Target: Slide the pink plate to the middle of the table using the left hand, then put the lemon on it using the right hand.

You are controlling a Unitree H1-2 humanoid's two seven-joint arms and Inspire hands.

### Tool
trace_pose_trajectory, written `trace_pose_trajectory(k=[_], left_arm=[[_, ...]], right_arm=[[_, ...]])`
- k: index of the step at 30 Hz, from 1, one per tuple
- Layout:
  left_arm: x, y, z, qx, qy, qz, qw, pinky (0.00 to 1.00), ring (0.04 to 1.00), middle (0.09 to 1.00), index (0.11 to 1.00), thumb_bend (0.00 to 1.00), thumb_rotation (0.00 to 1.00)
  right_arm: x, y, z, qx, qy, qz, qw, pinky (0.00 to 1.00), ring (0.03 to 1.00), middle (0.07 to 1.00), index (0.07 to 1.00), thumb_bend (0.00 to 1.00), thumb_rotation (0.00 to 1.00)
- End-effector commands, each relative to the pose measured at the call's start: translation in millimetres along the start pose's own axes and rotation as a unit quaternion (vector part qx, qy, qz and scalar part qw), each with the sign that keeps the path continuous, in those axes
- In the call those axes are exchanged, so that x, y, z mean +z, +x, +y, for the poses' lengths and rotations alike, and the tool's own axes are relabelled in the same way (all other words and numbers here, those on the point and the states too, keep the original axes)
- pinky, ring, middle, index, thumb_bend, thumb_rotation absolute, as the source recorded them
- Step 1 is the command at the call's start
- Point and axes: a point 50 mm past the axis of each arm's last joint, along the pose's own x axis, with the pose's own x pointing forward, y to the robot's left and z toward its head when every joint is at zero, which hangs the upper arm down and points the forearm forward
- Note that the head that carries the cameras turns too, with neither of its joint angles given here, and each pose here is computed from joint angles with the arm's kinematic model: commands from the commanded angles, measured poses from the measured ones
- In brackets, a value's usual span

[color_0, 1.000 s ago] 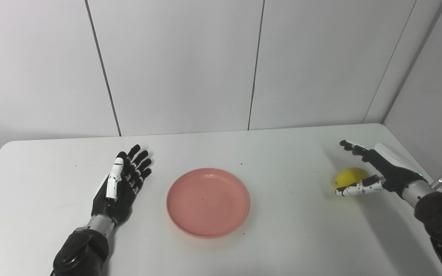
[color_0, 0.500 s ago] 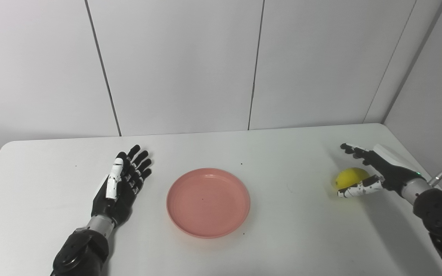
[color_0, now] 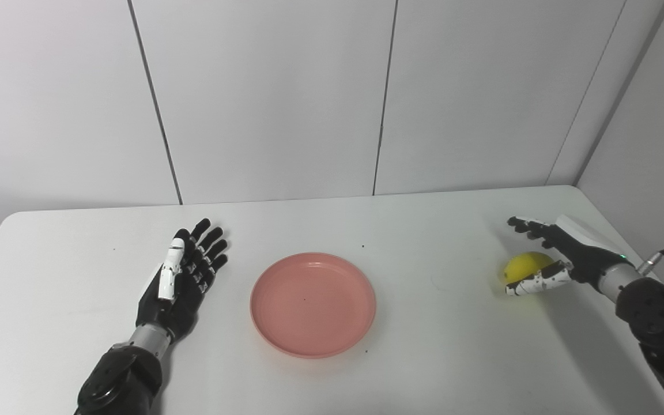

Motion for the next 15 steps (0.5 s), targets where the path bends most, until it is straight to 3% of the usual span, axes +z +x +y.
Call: trace_pose_trajectory(k=[1,15], left_arm=[[1.0,-1.3,3.9,0.003,0.002,0.01,1.0,0.97,0.954,0.952,0.947,0.45,1.0],[1.6,-1.8,2.7,0.003,0.002,0.011,1.0,0.97,0.95,0.949,0.944,0.45,1.0]], right_arm=[[5.5,0.0,-28.8,-0.029,-0.025,-0.01,0.999,0.85,0.877,0.878,0.879,1.0,0.21],[0.4,2.0,-28.8,-0.025,-0.028,-0.004,0.999,0.82,0.842,0.851,0.85,0.97,0.2]])
